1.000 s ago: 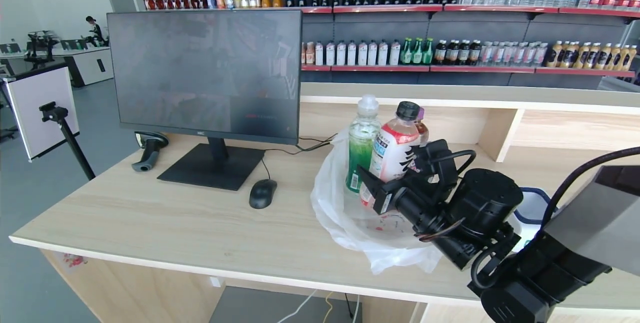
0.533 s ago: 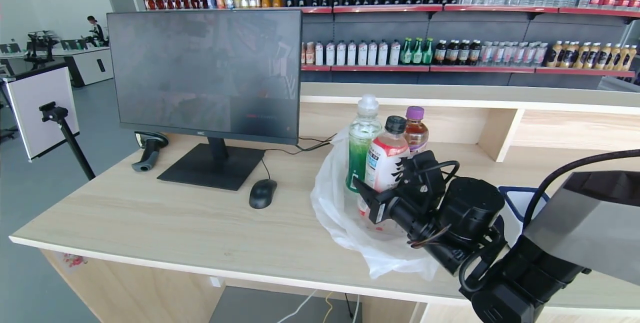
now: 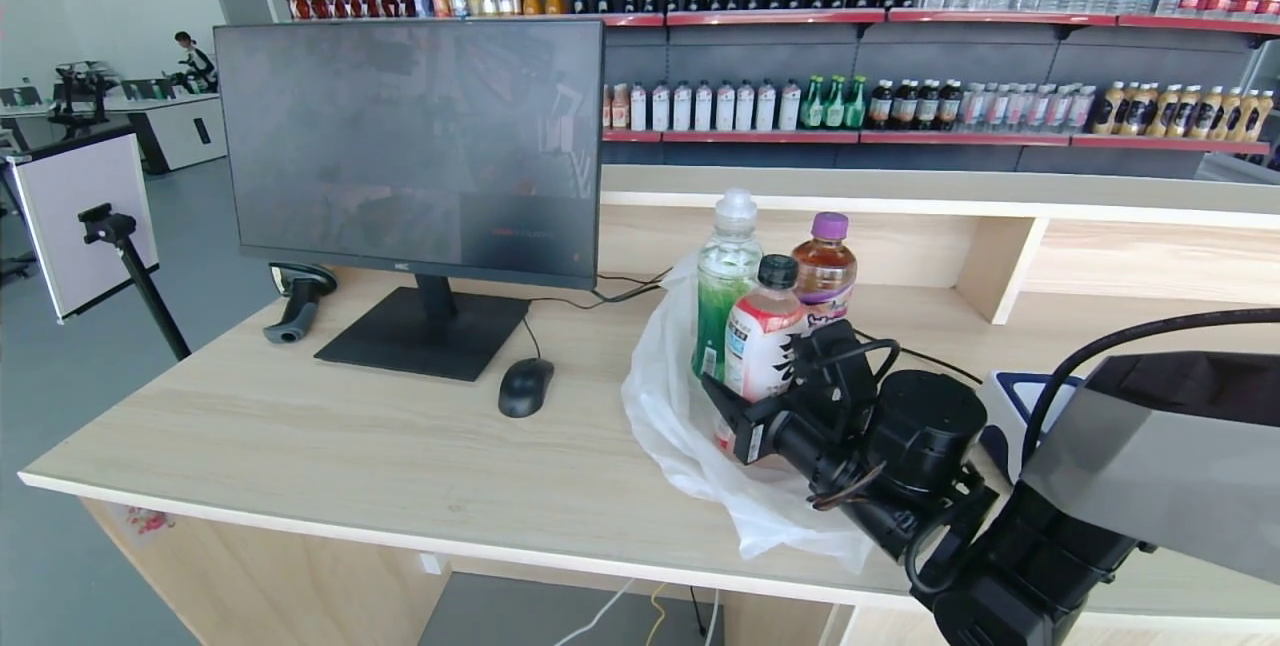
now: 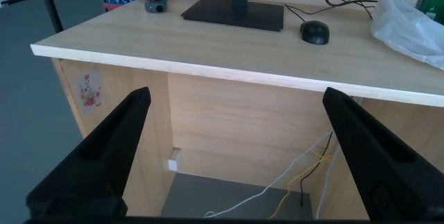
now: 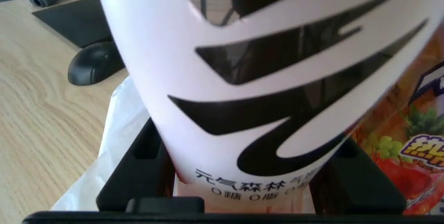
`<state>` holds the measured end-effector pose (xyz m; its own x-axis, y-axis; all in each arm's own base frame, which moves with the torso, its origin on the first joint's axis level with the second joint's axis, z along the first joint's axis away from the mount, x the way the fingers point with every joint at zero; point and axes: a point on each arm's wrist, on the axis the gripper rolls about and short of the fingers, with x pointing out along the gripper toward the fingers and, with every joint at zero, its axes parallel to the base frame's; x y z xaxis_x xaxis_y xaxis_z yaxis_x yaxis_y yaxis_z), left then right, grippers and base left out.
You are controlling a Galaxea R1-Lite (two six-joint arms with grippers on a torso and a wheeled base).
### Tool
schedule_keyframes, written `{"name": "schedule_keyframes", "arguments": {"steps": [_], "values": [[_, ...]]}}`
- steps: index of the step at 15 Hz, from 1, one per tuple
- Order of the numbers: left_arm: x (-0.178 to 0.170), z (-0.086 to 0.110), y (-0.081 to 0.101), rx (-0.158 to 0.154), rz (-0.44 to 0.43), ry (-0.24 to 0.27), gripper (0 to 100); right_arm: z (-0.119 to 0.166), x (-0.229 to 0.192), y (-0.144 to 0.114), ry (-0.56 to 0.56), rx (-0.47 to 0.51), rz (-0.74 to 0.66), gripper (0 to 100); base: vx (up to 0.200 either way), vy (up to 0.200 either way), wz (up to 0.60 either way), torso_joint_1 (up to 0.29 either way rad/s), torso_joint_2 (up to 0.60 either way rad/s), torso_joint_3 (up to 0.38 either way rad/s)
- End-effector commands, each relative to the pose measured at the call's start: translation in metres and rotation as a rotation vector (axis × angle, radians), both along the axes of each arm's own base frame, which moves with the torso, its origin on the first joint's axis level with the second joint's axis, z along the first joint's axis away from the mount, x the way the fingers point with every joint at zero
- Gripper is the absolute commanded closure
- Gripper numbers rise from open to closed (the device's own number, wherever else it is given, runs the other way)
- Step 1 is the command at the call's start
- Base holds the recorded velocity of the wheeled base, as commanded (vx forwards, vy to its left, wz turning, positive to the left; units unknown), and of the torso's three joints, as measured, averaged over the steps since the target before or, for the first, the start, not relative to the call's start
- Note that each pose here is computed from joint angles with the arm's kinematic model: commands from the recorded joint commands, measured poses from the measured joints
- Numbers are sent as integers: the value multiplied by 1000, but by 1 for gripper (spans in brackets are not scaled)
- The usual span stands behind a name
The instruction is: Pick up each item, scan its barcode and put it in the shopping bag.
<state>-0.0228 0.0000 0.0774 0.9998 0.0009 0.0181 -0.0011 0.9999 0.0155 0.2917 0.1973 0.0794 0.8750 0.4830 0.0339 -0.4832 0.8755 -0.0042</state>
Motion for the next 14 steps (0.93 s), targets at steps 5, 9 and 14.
{"name": "schedule_keyframes", "arguments": {"steps": [5, 9, 14], "values": [[0, 0, 0, 0, 1, -2, 0, -10, 1, 1, 24, -17, -1, 100, 0, 0, 0, 0, 0, 0], [0, 0, 0, 0, 1, -2, 0, -15, 2, 2, 38, -23, -3, 100, 0, 0, 0, 0, 0, 0], [0, 0, 0, 0, 1, -2, 0, -21, 3, 2, 52, -29, -3, 100, 0, 0, 0, 0, 0, 0]]}}
